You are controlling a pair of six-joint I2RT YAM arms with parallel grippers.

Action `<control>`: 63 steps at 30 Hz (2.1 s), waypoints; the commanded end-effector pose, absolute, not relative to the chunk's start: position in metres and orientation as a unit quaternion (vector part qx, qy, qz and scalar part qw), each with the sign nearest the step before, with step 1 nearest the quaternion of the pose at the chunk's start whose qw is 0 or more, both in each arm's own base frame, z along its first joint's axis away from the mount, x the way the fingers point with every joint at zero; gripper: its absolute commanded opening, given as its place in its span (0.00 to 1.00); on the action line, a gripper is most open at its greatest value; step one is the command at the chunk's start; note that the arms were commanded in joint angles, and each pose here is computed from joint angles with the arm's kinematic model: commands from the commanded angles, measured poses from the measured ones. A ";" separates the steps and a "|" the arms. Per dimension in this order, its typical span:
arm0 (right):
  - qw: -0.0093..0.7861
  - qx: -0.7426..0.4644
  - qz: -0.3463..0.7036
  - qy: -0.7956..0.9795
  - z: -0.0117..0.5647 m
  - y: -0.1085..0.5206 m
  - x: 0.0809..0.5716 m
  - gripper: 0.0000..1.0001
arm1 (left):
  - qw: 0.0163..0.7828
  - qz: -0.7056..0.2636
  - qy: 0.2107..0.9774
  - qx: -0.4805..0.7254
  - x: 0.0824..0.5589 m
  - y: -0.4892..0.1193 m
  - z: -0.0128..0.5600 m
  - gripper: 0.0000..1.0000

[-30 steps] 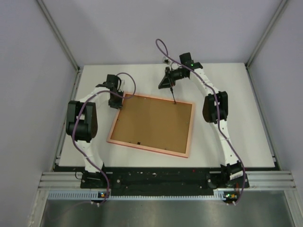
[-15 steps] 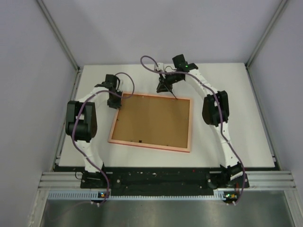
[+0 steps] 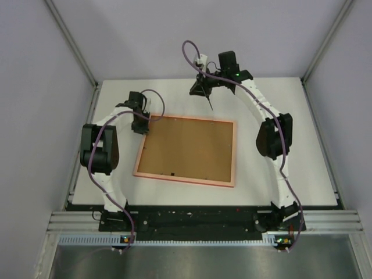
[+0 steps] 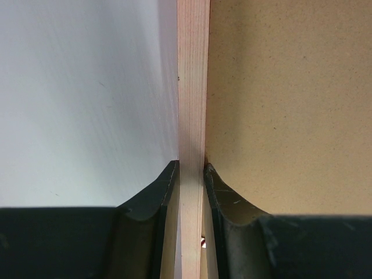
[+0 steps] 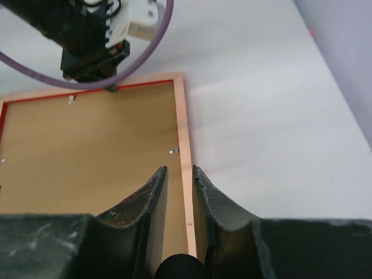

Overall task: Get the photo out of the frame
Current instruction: Release the photo frame item from the photo frame.

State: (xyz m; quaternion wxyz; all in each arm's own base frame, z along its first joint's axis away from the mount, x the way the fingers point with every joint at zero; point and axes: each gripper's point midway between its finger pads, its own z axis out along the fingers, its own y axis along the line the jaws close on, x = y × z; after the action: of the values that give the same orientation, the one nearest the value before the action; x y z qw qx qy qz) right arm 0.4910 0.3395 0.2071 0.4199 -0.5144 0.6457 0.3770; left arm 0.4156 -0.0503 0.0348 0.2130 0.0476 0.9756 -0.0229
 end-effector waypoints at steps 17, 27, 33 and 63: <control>0.483 -0.447 0.319 0.682 0.273 0.297 0.467 0.00 | 0.242 -0.037 0.966 0.078 0.407 -0.055 0.090 0.74; 0.498 -0.415 0.331 0.686 0.297 0.301 0.481 0.00 | 0.200 -0.005 0.974 0.106 0.366 -0.037 0.081 0.82; 0.499 -0.401 0.333 0.692 0.301 0.303 0.483 0.00 | 0.180 -0.002 0.976 0.120 0.357 -0.034 0.064 0.79; 0.492 -0.392 0.303 0.716 0.266 0.315 0.507 0.00 | 0.174 -0.049 0.972 0.149 0.404 -0.067 0.057 0.26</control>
State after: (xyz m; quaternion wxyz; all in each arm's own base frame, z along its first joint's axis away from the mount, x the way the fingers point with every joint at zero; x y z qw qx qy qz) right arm 0.4953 0.3048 0.2473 0.4679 -0.3997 0.7300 0.2973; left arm 0.3807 -0.0541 0.0433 0.1507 0.1322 0.9790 -0.0360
